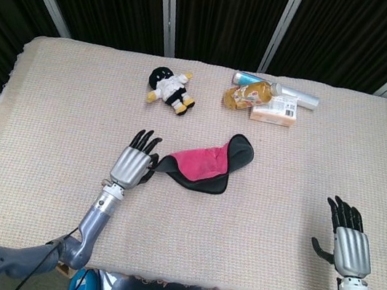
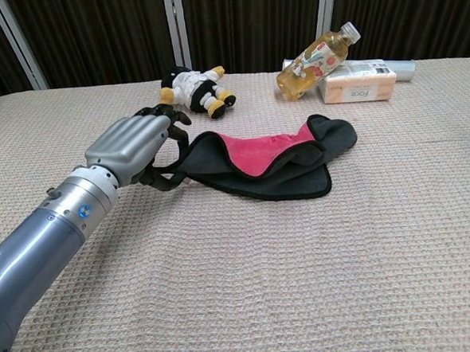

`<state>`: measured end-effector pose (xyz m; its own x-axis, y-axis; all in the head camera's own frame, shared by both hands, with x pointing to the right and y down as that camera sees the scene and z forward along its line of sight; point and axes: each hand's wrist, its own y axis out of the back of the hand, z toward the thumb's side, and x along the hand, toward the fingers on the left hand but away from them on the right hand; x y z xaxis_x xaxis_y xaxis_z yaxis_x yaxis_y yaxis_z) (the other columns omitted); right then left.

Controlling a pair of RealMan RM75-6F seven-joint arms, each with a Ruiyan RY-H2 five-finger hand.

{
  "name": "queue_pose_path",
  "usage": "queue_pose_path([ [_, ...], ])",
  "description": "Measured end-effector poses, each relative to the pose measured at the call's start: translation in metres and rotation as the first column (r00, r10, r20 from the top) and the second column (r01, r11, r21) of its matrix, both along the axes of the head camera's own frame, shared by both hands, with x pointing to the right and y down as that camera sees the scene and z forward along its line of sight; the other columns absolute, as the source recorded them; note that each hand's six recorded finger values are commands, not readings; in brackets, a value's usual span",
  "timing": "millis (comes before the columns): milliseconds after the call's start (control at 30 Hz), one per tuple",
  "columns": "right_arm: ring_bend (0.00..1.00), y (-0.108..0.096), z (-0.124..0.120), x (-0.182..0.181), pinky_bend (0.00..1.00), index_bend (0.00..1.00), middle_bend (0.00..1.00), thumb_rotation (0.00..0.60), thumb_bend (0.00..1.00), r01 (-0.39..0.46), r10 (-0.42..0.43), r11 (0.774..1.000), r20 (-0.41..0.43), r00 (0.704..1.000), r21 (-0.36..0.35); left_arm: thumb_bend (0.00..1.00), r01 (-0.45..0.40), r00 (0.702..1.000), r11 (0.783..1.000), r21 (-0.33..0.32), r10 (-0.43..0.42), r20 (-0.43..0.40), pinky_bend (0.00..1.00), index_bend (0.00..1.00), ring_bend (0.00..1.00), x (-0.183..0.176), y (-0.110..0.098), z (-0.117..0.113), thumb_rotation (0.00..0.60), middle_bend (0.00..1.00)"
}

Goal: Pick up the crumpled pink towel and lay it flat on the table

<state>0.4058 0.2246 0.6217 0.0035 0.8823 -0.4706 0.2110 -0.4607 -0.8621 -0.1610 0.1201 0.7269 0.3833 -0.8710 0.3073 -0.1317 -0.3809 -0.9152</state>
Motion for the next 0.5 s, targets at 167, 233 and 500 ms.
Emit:
queue_pose_path([
  [167,0.0,-0.003,0.003,-0.002,0.0,0.0,0.0,0.6,0.29,-0.003,0.003,1.0,0.012,1.0,-0.007,0.58,-0.03,0.999,0.997,0.068,0.031,-0.018,0.0,0.59,0.0,0.008,-0.02,-0.025,0.6,0.15],
  [233,0.0,-0.006,0.003,-0.002,0.0,0.0,0.0,0.6,0.29,-0.01,0.01,1.0,0.02,1.0,-0.008,0.58,-0.045,0.999,0.994,0.1,0.047,-0.023,0.0,0.59,0.0,0.014,-0.031,-0.038,0.6,0.16],
  [500,0.0,-0.023,0.008,-0.003,0.0,0.0,0.0,0.6,0.29,-0.041,0.043,0.999,0.066,0.997,-0.027,0.58,-0.086,0.995,0.972,0.219,0.096,-0.037,0.0,0.6,0.0,0.045,-0.071,-0.093,0.6,0.17],
])
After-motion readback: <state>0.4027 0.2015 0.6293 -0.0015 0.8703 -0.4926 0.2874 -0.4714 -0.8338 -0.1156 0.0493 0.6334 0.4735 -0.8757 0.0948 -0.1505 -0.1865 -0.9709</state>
